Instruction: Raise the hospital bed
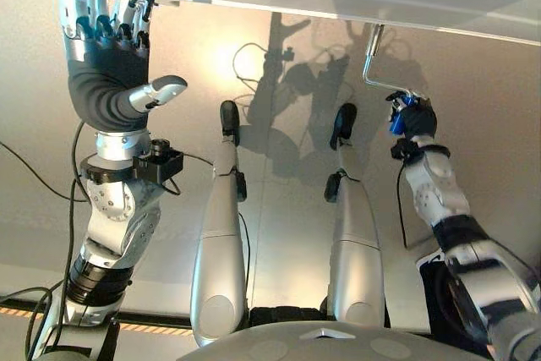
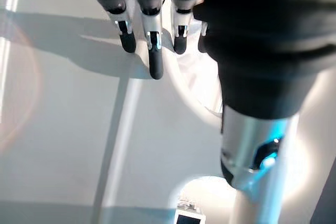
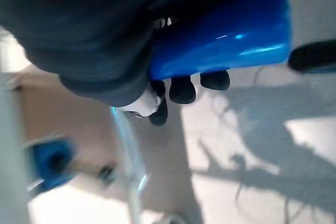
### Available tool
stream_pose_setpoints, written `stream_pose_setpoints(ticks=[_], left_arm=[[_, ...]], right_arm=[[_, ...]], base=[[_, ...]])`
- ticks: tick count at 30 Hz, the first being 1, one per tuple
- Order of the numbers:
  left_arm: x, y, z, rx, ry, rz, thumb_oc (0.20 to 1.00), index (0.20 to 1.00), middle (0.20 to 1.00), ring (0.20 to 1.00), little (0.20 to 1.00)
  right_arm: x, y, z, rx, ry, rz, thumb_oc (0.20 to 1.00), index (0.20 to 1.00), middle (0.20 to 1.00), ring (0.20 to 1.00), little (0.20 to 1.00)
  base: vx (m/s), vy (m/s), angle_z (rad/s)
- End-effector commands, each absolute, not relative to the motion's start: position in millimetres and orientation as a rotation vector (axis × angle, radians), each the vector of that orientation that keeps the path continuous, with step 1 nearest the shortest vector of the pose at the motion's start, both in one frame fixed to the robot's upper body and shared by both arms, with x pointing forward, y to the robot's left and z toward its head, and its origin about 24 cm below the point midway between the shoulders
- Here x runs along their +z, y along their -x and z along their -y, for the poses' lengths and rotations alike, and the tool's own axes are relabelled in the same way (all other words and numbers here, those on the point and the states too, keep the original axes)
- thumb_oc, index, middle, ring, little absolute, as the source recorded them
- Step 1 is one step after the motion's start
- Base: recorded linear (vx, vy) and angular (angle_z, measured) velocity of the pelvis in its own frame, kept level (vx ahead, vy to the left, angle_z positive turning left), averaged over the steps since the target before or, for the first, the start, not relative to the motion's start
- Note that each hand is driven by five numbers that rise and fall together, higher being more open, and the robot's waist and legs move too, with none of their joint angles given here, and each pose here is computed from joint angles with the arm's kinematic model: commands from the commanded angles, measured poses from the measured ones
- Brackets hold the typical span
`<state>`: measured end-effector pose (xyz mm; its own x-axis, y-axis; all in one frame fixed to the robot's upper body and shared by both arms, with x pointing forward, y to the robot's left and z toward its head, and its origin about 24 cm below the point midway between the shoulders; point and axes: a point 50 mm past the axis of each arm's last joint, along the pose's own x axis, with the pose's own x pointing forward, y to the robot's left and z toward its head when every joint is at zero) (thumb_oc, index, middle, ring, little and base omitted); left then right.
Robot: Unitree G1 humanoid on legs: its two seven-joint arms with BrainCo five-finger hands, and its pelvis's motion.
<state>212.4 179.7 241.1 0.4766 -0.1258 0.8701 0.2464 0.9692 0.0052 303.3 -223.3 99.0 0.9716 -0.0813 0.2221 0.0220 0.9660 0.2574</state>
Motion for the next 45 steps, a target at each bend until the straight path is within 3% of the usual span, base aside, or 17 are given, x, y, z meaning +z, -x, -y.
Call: stream_pose_setpoints(ticks=[1, 8, 16, 24, 37, 45], left_arm=[[262, -204, -172, -0.302, -0.007, 1.144, 1.000, 1.000, 1.000, 1.000, 1.000], [261, -196, -178, -0.317, -0.067, 1.128, 1.000, 1.000, 1.000, 1.000, 1.000], [259, -194, -174, -0.349, -0.101, 1.115, 1.000, 1.000, 1.000, 1.000, 1.000], [256, -203, -161, -0.375, -0.029, 1.108, 1.000, 1.000, 1.000, 1.000, 1.000], [255, -206, -150, -0.411, 0.090, 1.103, 1.000, 1.000, 1.000, 1.000, 1.000], [258, -208, -145, -0.435, 0.193, 1.106, 1.000, 1.000, 1.000, 1.000, 1.000]], right_arm=[[113, -245, 301, -0.321, -0.293, 0.443, 0.200, 0.200, 0.200, 0.200, 0.200], [118, -224, 259, 0.010, -0.348, 0.414, 0.200, 0.200, 0.200, 0.200, 0.200], [103, -214, 197, 0.460, -0.479, 0.194, 0.200, 0.200, 0.200, 0.200, 0.200], [125, -246, 131, 0.765, -0.441, 0.186, 0.200, 0.200, 0.200, 0.200, 0.200], [192, -262, 55, 1.017, -0.480, 0.414, 0.200, 0.200, 0.200, 0.200, 0.200], [210, -305, 28, 0.841, -0.395, 0.465, 0.200, 0.200, 0.200, 0.200, 0.200]], base=[[0.00, 0.000, 0.00], [0.00, -0.001, 0.01], [0.01, -0.003, 0.04], [0.01, 0.016, 0.04], [0.01, 0.023, -0.01], [0.01, 0.018, 0.04]])
